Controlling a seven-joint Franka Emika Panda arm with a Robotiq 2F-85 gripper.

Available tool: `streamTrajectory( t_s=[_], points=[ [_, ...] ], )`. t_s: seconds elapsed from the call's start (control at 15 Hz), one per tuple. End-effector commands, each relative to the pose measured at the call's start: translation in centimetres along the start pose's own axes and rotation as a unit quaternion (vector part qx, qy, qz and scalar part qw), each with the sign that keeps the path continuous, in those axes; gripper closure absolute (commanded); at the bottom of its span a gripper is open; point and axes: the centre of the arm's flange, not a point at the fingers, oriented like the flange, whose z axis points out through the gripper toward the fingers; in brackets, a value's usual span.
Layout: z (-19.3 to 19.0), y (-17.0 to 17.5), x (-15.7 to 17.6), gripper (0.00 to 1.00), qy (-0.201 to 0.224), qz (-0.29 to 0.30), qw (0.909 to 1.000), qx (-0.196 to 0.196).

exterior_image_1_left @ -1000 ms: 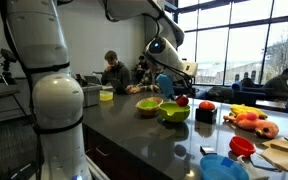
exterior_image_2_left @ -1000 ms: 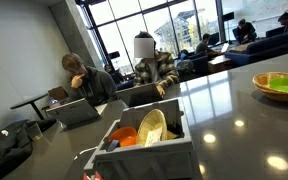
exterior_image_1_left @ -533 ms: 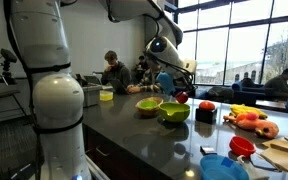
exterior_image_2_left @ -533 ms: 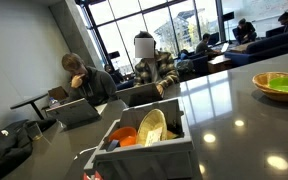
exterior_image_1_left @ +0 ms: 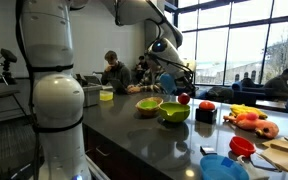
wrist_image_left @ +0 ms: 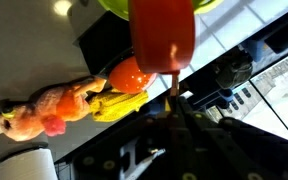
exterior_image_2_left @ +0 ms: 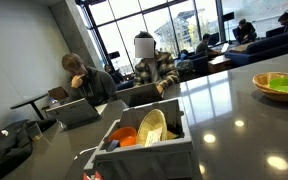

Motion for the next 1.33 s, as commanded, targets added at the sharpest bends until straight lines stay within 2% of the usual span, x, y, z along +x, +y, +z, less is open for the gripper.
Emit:
streamTrajectory(
  t_s=[0.0,1.07,1.27],
  points=[
    [1.2,-0.9,0.0,0.99,0.005,-0.012,0.9996,-0.024],
    [2.6,-1.9,-0.2,0.99,0.002,-0.036,0.9950,-0.093],
    [2.9,-2.3,0.5,0.99,0.009,-0.055,0.9935,-0.099]
  ],
)
